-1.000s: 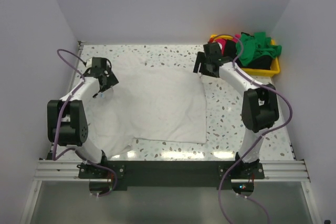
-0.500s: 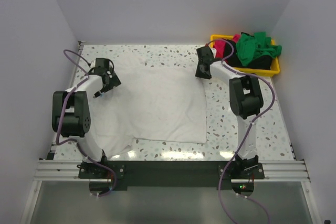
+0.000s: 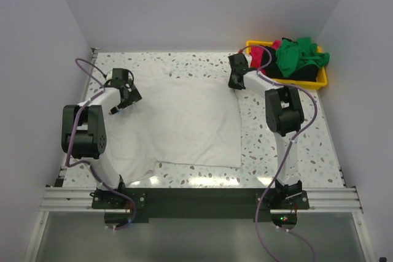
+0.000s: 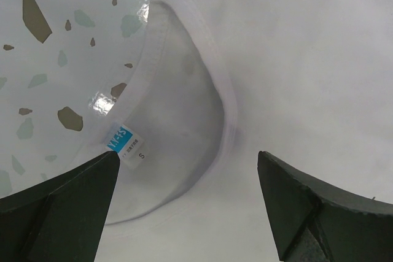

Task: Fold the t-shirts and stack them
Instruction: Flatten the tshirt out

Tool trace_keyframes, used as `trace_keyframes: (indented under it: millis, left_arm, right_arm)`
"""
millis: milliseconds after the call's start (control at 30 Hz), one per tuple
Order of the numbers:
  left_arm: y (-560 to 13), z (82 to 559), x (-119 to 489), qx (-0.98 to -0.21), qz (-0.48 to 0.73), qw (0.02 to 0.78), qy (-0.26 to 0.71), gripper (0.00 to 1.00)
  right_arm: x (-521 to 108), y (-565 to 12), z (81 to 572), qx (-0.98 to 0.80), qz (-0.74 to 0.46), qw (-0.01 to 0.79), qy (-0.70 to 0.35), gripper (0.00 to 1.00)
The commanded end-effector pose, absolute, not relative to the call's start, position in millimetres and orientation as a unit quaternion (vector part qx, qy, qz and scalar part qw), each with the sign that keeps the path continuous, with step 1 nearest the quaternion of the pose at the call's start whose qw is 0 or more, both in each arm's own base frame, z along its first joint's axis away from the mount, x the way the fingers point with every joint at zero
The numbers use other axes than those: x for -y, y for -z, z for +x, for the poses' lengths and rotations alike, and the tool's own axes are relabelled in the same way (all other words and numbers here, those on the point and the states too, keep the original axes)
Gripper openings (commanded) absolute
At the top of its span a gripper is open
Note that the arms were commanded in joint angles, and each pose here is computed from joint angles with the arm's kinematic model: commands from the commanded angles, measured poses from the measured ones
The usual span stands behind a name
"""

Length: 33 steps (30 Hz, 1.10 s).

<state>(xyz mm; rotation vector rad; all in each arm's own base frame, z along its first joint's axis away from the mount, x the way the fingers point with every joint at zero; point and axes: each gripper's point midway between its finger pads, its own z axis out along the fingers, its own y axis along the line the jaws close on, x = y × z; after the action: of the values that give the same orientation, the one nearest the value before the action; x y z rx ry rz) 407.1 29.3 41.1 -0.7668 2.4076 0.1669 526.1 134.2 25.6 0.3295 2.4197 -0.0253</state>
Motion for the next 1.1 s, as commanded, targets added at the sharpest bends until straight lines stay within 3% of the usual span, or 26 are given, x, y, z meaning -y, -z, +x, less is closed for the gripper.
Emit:
trace_keyframes:
  millis: [0,100,1067]
  left_arm:
    - [-52,422,-36,-0.900,-0.282,0.323,-0.075,1.00]
    - [-50,420,-38,-0.900,-0.283,0.320,-0.081,1.00]
    - [-43,418,-44,-0.903,-0.280,0.311,-0.101,1.00]
  right_arm:
    - [-127,-35,542,-0.921,0.139,0.364,0.011,0.10]
    - [-124,-31,544,-0.922,0.137,0.363,0.004,0.00]
    - [-93,-81,581,-0.908,0.030,0.405,0.099,0.00]
